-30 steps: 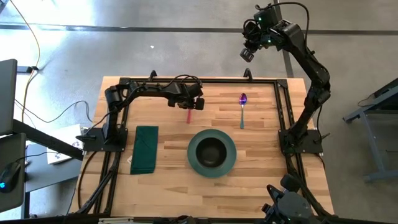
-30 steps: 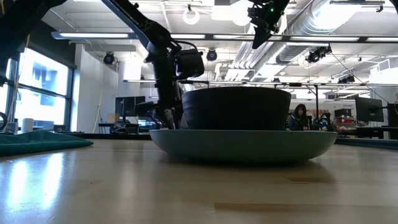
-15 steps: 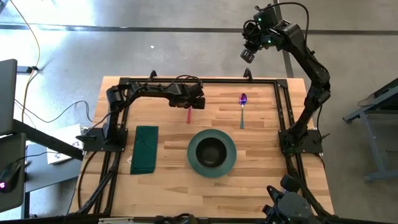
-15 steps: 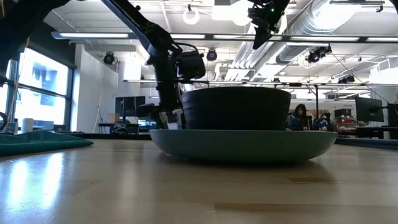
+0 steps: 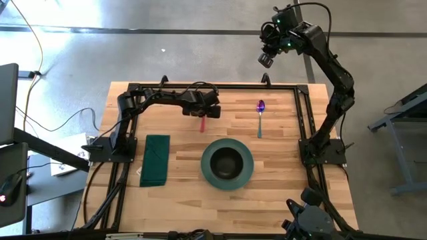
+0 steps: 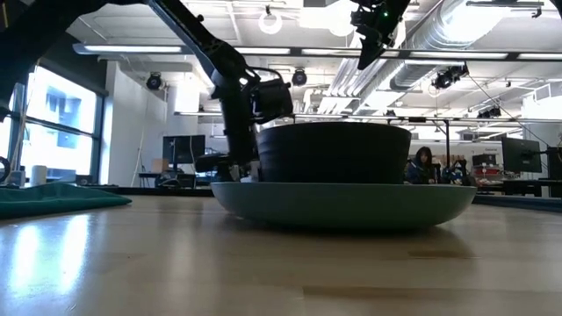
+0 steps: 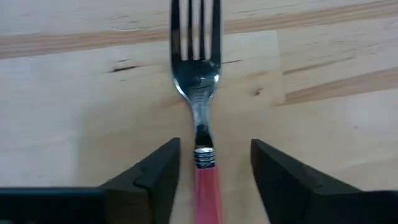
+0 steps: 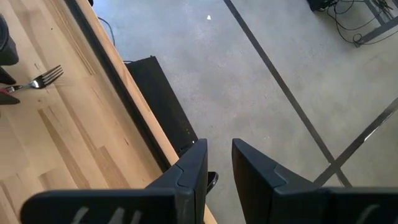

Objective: Set table place
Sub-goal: Put the red fork to the right of the blue plate

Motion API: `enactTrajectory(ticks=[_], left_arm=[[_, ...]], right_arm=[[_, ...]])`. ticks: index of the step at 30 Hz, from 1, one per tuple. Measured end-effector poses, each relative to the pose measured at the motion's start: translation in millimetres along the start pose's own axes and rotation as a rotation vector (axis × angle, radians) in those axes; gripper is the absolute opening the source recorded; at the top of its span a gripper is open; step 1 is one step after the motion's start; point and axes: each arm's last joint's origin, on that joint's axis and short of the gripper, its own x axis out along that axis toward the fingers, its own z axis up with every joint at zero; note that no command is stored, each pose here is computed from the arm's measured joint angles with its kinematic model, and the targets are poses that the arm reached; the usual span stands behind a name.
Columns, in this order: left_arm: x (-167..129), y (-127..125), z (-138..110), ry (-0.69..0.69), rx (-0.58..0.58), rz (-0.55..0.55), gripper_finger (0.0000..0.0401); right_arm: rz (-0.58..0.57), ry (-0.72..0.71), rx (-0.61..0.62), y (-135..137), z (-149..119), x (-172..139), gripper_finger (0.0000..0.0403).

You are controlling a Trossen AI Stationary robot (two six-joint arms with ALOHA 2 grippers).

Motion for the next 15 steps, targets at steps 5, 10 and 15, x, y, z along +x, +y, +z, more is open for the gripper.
enactTrajectory(ticks=[5,10,15], left_arm=[[0.6,2.2,-1.0,0.015,0.028,0.016,0.0055],[1.1,0.1,0.1,0.013,0.047,-0.010,0.0029],[1.1,0.1,0.0,0.009,0.056,-0.007,0.0014]], right_arm=[[0.001,0.003,0.000,0.1,-0.3,0.0,0.0066],[0.003,0.007,-0.001,0.3,-0.7,0.0,0.0066],[0.003,0.007,-0.007,0.3,-0.7,0.1,0.0066]])
